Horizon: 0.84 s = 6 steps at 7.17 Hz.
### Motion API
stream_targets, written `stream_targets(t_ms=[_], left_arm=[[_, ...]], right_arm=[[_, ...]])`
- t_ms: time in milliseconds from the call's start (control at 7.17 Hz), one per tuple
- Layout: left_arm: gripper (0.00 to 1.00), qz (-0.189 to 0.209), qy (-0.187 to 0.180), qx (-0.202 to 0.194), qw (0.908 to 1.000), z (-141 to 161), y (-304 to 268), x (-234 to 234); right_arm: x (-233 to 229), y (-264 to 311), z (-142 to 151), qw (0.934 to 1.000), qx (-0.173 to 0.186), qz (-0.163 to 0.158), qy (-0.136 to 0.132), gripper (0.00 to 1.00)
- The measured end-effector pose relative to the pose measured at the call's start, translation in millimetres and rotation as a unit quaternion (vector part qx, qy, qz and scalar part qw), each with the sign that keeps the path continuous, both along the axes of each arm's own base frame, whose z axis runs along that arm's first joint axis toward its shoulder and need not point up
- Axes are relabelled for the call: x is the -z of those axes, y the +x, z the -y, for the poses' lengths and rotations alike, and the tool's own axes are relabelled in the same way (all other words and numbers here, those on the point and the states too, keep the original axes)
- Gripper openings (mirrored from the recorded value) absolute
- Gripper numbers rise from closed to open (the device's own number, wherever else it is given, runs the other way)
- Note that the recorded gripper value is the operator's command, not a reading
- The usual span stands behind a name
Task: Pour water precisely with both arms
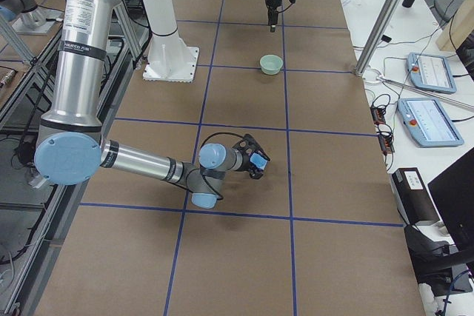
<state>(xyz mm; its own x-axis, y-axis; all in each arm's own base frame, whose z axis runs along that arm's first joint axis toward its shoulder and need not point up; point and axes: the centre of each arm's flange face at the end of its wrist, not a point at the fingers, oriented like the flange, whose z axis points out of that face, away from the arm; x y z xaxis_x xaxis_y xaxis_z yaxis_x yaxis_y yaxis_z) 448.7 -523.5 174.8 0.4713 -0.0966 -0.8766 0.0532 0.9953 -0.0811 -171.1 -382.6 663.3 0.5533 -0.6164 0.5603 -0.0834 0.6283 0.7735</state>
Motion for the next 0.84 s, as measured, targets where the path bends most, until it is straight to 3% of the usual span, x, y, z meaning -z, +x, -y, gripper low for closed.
stream_targets(t_ms=[279,418,697,837], left_arm=[[1.00,0.001,-0.001,0.002,1.0000,1,-2,-2],[1.00,0.004,-0.003,0.006,1.0000,4,-8,-9],[1.00,0.011,-0.007,0.016,0.9998,10,-27,-30],[1.00,0.015,-0.008,0.020,0.9997,14,-32,-37]], right_arm=[[38,-19,26,0.9999,-0.002,0.009,0.008,0.56],[72,-41,55,1.0000,-0.005,0.005,0.002,0.56],[171,-91,112,0.9993,-0.011,-0.023,-0.027,0.56],[221,-124,121,0.9981,-0.016,-0.047,-0.037,0.56]])
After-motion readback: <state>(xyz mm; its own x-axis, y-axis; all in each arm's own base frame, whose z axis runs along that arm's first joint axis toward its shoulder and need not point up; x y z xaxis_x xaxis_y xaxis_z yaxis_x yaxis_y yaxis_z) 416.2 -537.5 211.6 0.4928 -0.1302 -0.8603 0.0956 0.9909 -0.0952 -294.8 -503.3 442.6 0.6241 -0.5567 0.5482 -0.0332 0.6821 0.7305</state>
